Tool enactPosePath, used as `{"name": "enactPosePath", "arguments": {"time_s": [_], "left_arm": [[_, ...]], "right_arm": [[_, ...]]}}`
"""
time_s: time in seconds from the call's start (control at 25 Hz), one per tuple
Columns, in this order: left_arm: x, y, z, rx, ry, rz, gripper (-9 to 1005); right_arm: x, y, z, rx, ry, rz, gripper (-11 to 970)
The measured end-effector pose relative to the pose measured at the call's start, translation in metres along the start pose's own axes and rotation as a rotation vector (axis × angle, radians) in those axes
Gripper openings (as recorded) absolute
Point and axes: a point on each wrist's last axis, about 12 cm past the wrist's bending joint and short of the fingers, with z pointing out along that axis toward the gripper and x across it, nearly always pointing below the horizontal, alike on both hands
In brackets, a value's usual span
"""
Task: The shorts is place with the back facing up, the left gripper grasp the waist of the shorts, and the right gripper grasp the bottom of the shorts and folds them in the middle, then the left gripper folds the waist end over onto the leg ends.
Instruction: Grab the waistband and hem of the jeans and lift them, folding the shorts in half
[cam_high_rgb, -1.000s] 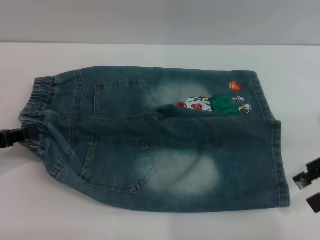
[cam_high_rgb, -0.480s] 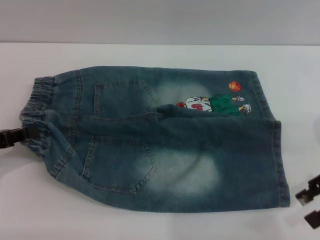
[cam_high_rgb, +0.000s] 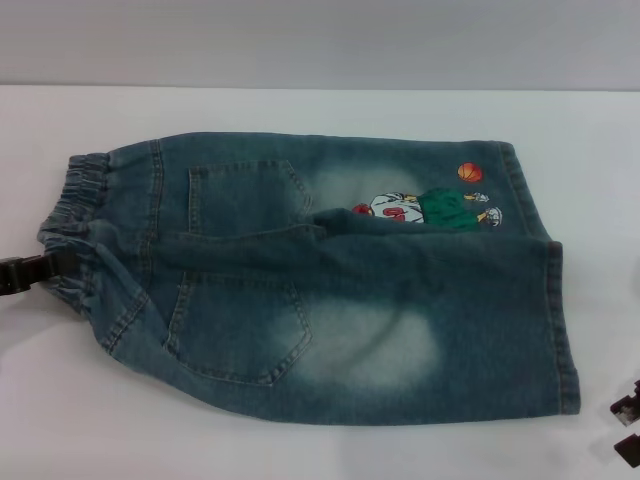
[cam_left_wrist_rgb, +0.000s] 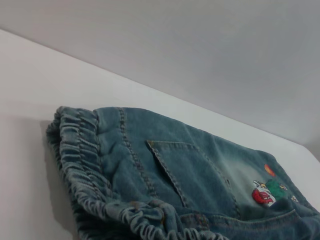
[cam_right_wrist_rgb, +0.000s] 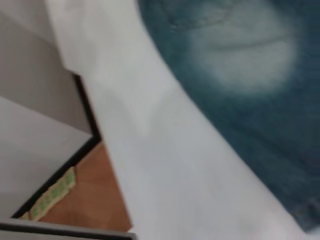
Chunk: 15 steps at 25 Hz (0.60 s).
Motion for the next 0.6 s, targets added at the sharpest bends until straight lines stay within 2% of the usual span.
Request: {"name": "enactPosePath", "arguments": {"time_s": [0.6], "left_arm": [[0.000,0.001,-0.003,-0.001,0.002,-0.001,92]], "right_arm": [[-0.002,-0.007,0.013,0.063,0.024,0.035,712]]}}
